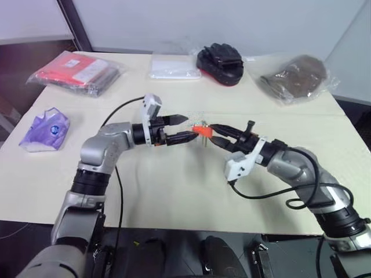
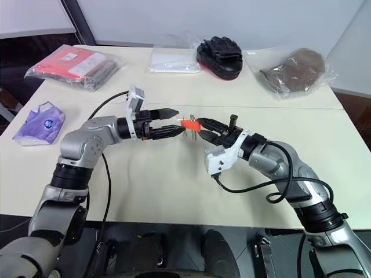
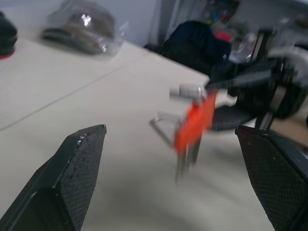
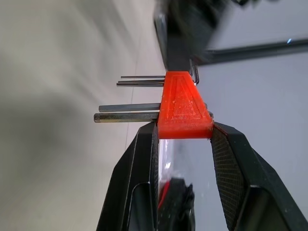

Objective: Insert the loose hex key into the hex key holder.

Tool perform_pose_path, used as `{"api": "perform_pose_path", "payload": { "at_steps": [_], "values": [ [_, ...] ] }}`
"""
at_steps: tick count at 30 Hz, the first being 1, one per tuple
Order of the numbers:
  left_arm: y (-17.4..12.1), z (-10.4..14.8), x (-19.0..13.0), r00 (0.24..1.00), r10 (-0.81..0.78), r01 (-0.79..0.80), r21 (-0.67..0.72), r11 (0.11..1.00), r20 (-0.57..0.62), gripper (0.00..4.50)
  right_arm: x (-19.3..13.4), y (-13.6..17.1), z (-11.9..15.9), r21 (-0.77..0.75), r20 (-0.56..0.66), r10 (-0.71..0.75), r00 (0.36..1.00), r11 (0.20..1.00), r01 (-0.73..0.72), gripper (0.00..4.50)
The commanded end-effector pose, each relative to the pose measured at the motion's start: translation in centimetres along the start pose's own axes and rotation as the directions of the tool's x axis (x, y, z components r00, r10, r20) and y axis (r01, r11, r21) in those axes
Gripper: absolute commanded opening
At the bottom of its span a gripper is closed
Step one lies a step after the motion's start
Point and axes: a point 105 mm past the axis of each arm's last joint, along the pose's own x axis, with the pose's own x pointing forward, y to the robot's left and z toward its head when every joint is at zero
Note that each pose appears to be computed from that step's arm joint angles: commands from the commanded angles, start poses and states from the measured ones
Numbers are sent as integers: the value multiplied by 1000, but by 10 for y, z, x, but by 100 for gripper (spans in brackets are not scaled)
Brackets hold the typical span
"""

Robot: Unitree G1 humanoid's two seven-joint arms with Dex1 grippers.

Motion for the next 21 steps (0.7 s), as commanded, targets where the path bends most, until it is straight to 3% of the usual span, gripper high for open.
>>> {"api": "perform_pose_path", "payload": {
  "at_steps": [1, 15, 21],
  "values": [
    [-6, 20, 2, 996, -50, 50, 8, 999, 72, 450, -4, -17, 9, -62, 38, -66, 997, 996, 68, 97],
    [-15, 18, 6, 993, -98, 99, -11, 995, 65, 450, -3, -49, 17, -151, 116, -177, 977, 969, 194, 97],
    [-16, 23, 7, 991, -107, 107, -1, 994, 78, 450, -2, -49, 19, -146, 132, -170, 977, 971, 189, 97]
  ]
}}
